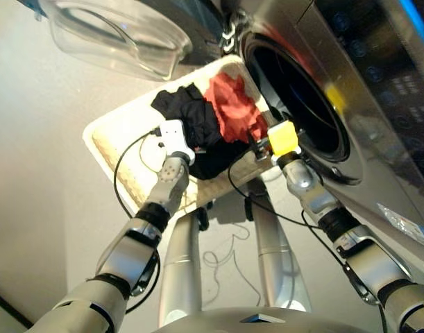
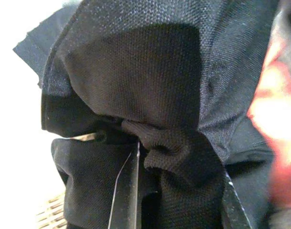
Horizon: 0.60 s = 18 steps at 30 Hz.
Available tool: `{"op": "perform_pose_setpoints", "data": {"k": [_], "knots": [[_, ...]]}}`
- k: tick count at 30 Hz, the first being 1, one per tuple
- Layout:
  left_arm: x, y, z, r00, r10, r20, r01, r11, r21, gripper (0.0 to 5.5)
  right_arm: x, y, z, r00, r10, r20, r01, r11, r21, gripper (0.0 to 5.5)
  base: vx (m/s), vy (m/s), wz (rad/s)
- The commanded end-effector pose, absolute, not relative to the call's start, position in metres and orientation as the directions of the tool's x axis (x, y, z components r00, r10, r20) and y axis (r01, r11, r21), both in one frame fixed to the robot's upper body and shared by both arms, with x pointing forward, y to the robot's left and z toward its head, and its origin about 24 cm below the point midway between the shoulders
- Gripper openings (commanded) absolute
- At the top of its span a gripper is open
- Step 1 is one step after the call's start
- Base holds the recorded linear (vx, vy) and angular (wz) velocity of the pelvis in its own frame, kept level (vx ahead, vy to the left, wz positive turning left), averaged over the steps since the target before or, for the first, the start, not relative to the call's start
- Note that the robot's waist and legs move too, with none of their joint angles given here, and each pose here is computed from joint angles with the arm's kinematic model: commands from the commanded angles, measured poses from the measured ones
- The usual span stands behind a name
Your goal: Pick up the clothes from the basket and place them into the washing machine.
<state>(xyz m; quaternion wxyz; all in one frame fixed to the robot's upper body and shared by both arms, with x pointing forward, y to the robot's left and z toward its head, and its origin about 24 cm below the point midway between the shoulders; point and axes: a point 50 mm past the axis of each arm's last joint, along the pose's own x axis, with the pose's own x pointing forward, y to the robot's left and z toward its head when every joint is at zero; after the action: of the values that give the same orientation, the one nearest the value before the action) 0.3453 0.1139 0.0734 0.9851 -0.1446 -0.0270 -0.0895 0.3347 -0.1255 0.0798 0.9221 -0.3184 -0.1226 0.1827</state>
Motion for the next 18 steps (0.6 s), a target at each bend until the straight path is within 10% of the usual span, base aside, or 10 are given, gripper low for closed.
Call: {"op": "perform_pose_setpoints", "data": {"k": [1, 6, 18], "knots": [[0.341, 0.111, 0.107, 0.931, -0.236, 0.28, 0.322, 0.89, -0.323, 0.0, 0.333, -0.116, 0.097, 0.832, 0.533, 0.151, -0.197, 0.54, -0.818, 5.5, -0.001, -0.039, 0.209], [0.33, 0.101, 0.12, 0.884, -0.319, 0.34, 0.436, 0.825, -0.36, 0.0, 0.33, -0.102, 0.101, 0.75, 0.657, 0.077, -0.157, 0.289, -0.944, 5.5, -0.001, -0.007, 0.083], [0.317, 0.09, 0.143, 0.835, -0.339, 0.433, 0.521, 0.74, -0.426, 0.0, 0.323, -0.075, 0.1, 0.653, 0.757, 0.016, -0.117, 0.122, -0.986, 5.5, 0.0, 0.0, 0.0]]}}
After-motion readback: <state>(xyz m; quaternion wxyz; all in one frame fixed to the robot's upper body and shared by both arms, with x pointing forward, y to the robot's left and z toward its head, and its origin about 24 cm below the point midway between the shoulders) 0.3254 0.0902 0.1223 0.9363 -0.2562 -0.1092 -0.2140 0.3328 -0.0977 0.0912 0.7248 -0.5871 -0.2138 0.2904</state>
